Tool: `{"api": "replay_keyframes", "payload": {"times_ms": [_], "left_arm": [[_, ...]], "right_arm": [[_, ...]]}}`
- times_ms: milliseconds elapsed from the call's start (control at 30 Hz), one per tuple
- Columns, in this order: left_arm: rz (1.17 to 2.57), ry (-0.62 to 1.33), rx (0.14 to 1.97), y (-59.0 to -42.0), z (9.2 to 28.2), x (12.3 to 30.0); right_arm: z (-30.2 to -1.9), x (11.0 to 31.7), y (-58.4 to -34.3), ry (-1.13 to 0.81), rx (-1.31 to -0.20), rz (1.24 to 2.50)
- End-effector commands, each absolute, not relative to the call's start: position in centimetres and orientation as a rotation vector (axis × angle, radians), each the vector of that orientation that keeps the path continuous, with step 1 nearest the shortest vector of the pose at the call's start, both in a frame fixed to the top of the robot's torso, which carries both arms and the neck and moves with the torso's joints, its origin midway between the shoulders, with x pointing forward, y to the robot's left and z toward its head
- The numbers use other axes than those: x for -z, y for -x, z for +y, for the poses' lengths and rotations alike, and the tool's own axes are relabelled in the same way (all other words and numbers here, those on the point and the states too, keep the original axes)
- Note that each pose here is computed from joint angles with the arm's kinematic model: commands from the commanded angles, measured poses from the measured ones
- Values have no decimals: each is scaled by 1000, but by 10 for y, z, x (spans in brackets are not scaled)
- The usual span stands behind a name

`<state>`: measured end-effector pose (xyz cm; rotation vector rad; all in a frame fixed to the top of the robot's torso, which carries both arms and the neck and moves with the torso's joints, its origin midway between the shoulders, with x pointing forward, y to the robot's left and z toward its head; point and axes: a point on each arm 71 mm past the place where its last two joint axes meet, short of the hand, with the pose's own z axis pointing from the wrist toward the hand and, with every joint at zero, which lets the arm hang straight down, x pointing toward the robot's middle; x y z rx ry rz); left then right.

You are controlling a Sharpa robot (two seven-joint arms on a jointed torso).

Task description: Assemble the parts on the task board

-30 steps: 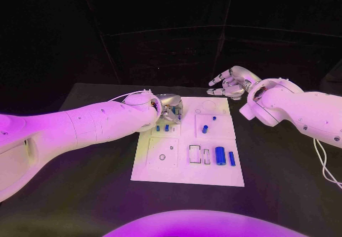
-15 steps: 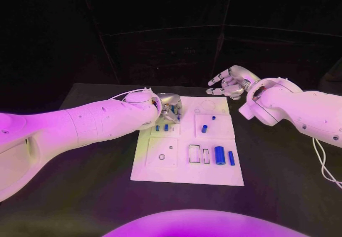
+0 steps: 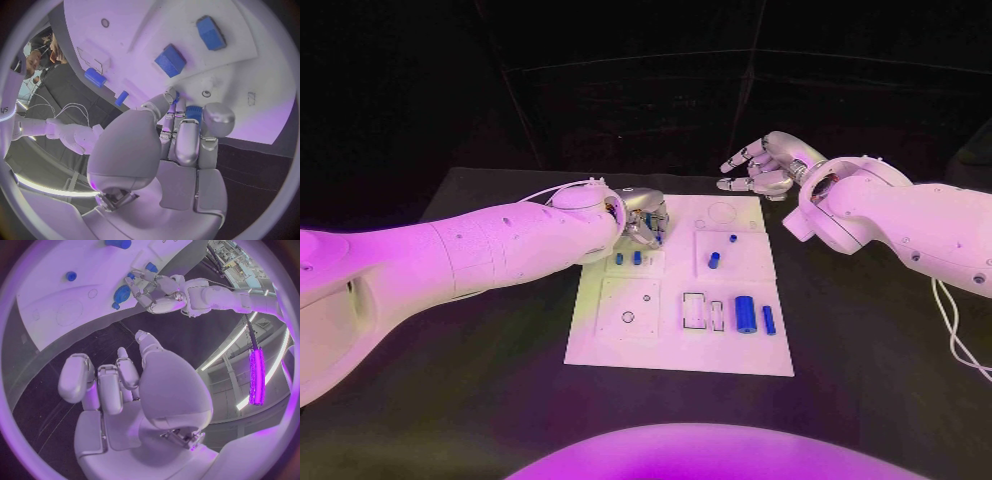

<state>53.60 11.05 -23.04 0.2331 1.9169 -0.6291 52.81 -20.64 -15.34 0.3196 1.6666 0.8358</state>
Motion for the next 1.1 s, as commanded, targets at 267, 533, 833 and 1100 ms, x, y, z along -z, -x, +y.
{"api": "replay_keyframes", "payload": {"times_ms": [267, 533, 833, 1100], "left_arm": [[1828, -161, 709, -534, 116, 217], [1817, -125, 725, -531, 129, 206], [1853, -100, 687, -530, 153, 207], [1896, -97, 644, -531, 166, 211]], "right_arm": [[-205, 152, -529, -311, -844, 1656], [-206, 152, -529, -311, -842, 1656], [-207, 152, -530, -313, -840, 1656], [-207, 152, -530, -313, -840, 1657]]}}
